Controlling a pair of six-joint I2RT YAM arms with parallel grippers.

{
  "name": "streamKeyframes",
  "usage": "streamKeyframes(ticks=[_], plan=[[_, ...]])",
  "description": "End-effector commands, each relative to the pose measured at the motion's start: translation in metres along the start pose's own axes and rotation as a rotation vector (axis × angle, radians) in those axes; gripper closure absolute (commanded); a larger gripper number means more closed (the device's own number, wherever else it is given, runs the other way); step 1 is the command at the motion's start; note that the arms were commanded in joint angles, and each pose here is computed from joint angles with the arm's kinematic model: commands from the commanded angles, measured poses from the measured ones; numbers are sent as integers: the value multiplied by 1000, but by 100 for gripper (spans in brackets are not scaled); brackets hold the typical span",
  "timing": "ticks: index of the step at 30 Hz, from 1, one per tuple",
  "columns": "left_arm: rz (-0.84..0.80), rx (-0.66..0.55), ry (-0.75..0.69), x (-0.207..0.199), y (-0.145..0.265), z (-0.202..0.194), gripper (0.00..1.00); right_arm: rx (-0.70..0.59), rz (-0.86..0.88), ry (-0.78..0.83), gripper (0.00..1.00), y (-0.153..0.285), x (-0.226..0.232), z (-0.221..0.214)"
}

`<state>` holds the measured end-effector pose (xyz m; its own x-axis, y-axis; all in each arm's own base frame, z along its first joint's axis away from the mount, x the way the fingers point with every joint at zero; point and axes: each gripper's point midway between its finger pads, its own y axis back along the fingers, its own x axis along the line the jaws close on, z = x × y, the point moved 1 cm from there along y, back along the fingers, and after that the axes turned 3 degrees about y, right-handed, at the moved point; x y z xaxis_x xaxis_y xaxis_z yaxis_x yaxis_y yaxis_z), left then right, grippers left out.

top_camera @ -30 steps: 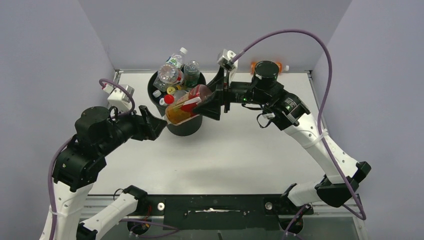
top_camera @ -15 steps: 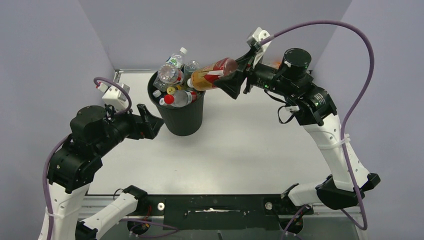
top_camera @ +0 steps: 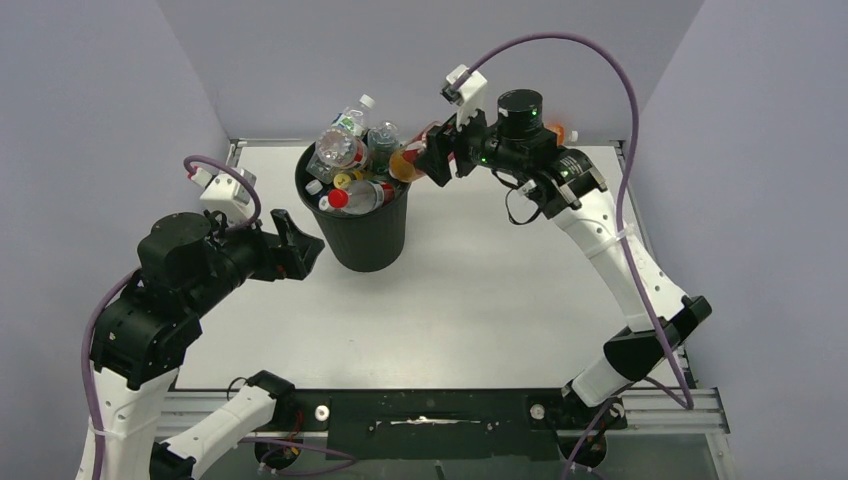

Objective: Put the plastic bottles in the bin
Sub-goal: Place the plastic bottle in the trash bin.

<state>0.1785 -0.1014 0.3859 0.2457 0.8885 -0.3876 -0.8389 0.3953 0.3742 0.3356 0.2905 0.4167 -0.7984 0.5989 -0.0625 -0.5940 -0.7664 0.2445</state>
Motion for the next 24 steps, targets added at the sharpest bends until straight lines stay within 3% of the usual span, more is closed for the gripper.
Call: streamKeyframes(ticks=[1,24], plan=[[-13,-40,-11,-4,6,13,14,-67,-33,48,42,-6,-10,22],[-12,-23,-17,-3,-1,7,14,196,-55,188,40,-79,18,-39]])
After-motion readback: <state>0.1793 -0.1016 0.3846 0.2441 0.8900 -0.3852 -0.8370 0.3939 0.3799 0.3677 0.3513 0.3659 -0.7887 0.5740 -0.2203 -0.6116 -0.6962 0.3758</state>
